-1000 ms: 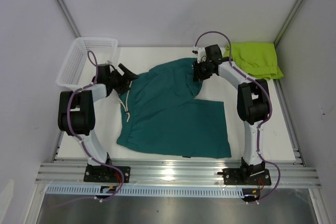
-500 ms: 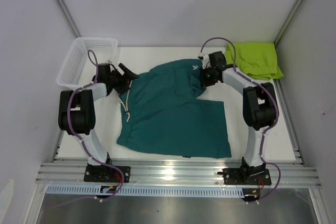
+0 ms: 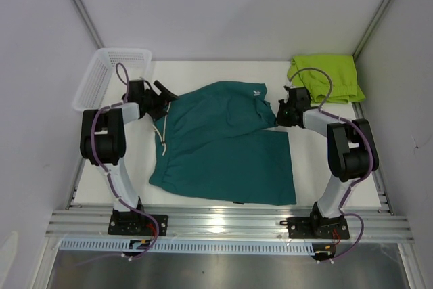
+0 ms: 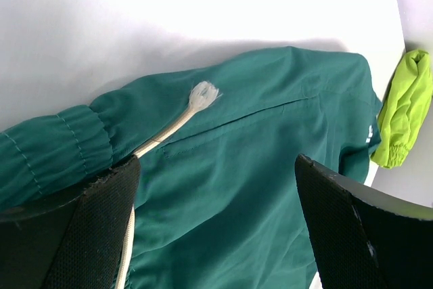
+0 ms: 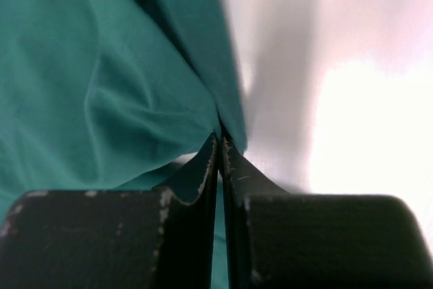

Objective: Fold and stack the shorts
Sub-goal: Flatten the shorts out

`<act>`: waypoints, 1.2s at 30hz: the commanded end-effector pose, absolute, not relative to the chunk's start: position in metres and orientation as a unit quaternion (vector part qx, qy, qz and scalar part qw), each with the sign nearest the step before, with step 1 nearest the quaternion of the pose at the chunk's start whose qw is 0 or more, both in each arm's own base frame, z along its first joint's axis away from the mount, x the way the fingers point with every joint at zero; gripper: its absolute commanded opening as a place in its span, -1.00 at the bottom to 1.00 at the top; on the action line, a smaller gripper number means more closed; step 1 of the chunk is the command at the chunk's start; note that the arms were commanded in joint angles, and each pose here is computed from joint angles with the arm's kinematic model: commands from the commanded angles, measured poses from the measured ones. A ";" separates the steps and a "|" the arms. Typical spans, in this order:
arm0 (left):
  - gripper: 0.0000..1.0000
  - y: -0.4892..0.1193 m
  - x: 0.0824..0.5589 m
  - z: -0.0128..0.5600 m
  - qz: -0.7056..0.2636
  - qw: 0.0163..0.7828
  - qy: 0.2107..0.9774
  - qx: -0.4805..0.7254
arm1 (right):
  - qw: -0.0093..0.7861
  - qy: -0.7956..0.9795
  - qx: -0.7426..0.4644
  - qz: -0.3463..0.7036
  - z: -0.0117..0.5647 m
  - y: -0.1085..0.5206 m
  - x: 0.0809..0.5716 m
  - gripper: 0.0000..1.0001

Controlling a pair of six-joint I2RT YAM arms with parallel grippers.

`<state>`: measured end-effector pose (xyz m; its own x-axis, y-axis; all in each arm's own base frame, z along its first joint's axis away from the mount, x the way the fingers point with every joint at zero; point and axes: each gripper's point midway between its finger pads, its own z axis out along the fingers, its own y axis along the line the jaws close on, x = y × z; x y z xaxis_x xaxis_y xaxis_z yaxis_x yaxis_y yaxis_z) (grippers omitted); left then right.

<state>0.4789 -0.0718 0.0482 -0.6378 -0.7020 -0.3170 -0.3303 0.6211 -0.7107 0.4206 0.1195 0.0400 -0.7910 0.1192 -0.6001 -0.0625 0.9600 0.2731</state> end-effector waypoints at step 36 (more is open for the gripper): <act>0.97 -0.058 0.494 0.046 -0.282 0.312 0.860 -0.288 | 0.411 0.875 -0.021 0.254 0.117 0.149 0.511 0.14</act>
<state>0.4955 -0.0688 0.0475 -0.6421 -0.6872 -0.3398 -0.3080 0.6372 -0.7065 0.5104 0.1318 0.1384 -0.6039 0.2704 -0.7498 -0.1865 0.8667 0.4627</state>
